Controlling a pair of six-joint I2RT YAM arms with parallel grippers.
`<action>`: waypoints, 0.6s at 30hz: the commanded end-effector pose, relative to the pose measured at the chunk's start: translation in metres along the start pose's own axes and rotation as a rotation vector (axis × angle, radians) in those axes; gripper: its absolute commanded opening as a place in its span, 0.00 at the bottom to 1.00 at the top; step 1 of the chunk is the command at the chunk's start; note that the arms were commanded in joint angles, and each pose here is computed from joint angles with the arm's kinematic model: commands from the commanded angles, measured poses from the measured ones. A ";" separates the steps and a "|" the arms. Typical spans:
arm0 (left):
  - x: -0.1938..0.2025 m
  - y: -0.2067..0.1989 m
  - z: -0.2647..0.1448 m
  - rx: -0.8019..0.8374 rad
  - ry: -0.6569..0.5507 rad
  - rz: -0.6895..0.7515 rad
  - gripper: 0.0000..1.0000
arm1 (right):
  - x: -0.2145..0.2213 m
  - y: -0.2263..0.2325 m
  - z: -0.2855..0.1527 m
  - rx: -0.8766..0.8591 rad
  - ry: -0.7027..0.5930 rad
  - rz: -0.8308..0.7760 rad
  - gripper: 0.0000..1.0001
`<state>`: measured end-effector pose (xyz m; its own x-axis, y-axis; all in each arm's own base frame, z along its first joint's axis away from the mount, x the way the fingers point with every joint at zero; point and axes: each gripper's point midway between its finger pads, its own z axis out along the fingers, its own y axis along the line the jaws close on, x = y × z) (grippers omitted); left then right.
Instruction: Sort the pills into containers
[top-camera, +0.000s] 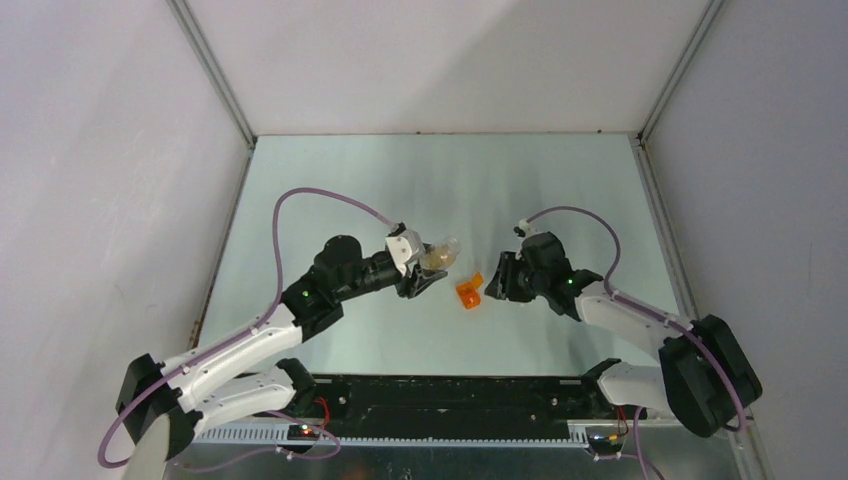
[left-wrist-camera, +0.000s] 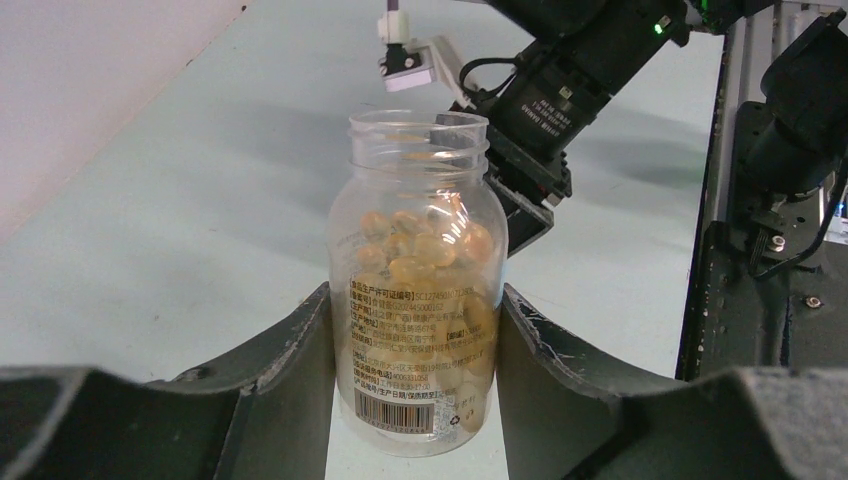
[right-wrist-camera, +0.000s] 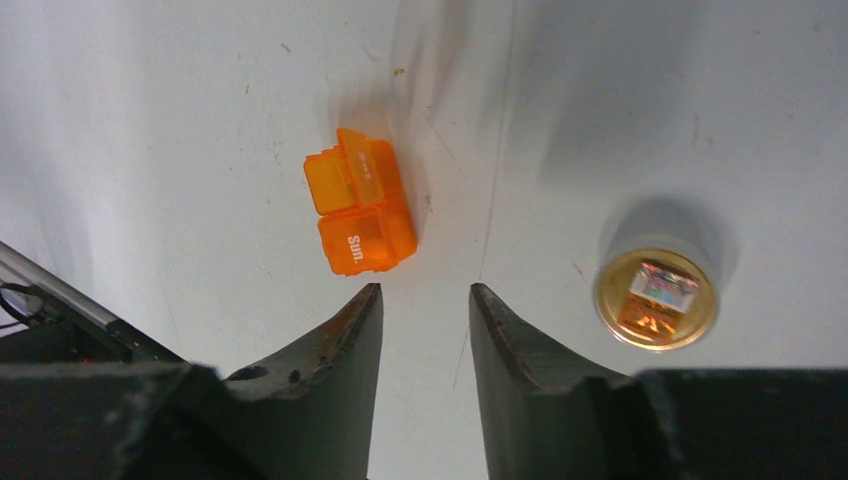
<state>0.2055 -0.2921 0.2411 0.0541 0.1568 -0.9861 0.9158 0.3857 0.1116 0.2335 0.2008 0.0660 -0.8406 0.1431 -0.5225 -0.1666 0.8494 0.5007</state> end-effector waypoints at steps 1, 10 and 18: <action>-0.017 0.007 0.000 -0.008 -0.071 0.028 0.00 | -0.028 0.031 0.010 -0.068 -0.050 -0.113 0.51; -0.014 0.019 -0.004 -0.024 -0.070 0.012 0.00 | -0.039 0.033 0.039 -0.026 -0.018 -0.202 0.53; -0.010 0.028 -0.009 -0.035 -0.059 -0.003 0.00 | -0.046 0.033 0.054 -0.019 -0.006 -0.258 0.33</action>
<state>0.2262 -0.2760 0.2466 0.0574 0.1351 -0.9892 0.8987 0.4245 0.1101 0.2762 0.2399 0.0546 -0.8182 -0.0465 -0.5731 -0.3232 0.8616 0.3915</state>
